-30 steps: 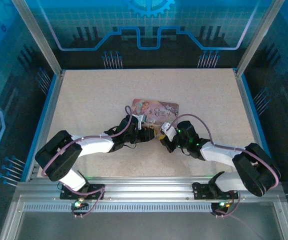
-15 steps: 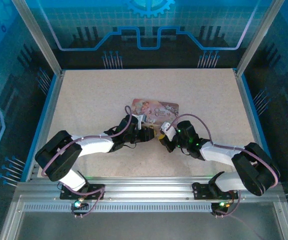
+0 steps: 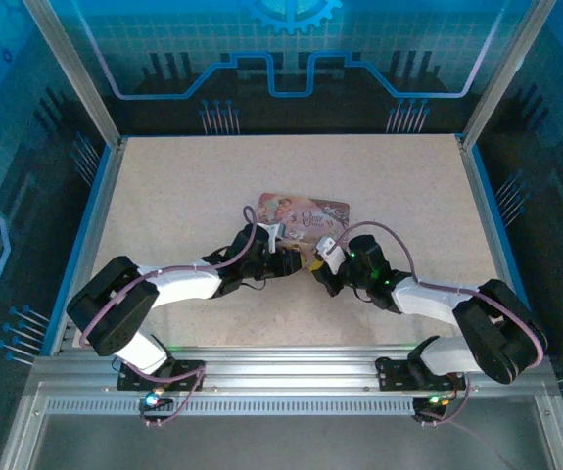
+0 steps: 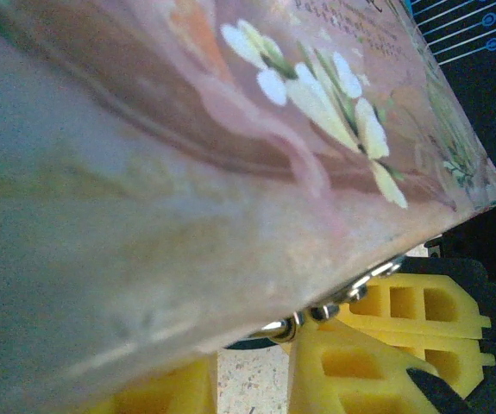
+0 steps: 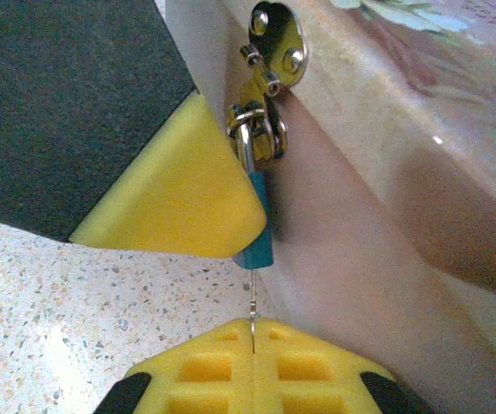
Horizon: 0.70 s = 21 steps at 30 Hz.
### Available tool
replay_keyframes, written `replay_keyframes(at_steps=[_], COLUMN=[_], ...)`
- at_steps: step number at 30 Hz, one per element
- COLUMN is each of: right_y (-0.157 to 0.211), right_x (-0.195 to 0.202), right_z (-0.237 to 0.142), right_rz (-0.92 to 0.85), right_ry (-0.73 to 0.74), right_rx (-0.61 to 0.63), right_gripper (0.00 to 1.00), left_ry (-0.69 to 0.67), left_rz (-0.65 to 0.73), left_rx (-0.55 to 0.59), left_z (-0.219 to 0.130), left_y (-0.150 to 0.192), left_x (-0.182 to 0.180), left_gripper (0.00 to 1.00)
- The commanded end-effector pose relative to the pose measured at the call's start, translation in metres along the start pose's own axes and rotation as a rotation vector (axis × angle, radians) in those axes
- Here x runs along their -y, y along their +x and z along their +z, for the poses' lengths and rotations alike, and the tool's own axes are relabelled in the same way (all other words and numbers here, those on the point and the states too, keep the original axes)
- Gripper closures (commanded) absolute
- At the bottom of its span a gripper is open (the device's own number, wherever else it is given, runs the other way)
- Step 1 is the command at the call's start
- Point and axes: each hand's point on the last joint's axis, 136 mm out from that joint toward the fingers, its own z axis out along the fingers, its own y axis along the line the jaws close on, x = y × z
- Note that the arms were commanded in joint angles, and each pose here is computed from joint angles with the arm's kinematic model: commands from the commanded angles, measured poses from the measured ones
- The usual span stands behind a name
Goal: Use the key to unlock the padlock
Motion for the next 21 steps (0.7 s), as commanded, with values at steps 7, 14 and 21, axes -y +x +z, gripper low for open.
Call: replay_keyframes(at_steps=[7,14,21], right_y=[-0.0213,-0.0151,-0.0139], right_x=[-0.0044,-0.0046,-0.006], right_z=[-0.0036,-0.0012,-0.0009], right_rz=[-0.024,-0.027,-0.024], right_ry=[-0.032,-0.028,-0.023], right_rx=[0.09,0.058,0.046], right_gripper=[1.0,1.0,1.0], left_ry=[0.104,0.112,0.109], left_rz=[0.019,0.013,-0.001], left_rx=[0.016,0.009,0.006], left_z=[-0.0098,-0.0114,-0.0166], left_y=[-0.0164,-0.0177,-0.022], left_x=[0.0347,0.037,0.0337], left_gripper=[0.78,0.78,0.78])
